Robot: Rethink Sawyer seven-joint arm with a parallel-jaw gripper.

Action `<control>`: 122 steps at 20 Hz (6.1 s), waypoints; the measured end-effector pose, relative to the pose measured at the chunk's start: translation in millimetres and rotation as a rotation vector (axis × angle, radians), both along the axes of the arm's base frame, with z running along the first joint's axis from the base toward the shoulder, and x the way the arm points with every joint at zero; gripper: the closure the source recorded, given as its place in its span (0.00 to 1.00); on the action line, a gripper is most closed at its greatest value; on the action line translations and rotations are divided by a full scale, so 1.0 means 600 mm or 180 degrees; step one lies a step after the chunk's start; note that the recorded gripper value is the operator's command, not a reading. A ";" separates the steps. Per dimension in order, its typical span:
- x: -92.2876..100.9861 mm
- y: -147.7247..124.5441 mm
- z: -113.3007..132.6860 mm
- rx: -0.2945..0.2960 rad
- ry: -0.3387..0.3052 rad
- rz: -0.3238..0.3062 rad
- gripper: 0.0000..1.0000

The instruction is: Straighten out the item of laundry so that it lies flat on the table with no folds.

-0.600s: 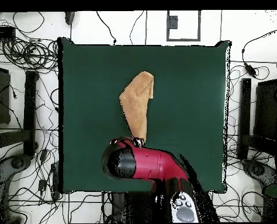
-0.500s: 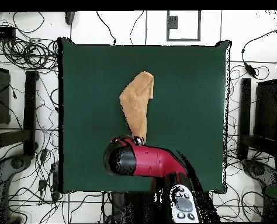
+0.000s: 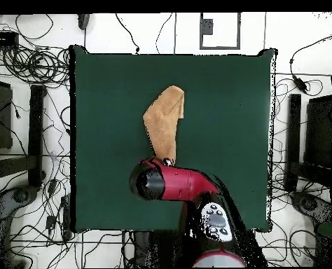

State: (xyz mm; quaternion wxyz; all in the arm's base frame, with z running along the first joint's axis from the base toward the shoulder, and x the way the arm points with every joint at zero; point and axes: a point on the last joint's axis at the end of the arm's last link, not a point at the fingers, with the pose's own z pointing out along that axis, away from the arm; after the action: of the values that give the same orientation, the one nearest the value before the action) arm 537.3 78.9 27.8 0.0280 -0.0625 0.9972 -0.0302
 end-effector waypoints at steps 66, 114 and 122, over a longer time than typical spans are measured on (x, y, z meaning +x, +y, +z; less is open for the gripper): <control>0.003 0.020 0.265 -0.0202 0.0250 -0.0070 1.00; -0.049 0.035 0.156 0.0268 0.1581 -0.2922 1.00; -0.057 -0.050 0.083 0.0058 0.1660 -0.2658 1.00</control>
State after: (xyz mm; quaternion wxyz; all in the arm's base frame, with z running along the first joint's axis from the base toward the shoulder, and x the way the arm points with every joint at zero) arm 503.2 48.8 77.3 -0.2365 0.3373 0.9111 -0.0135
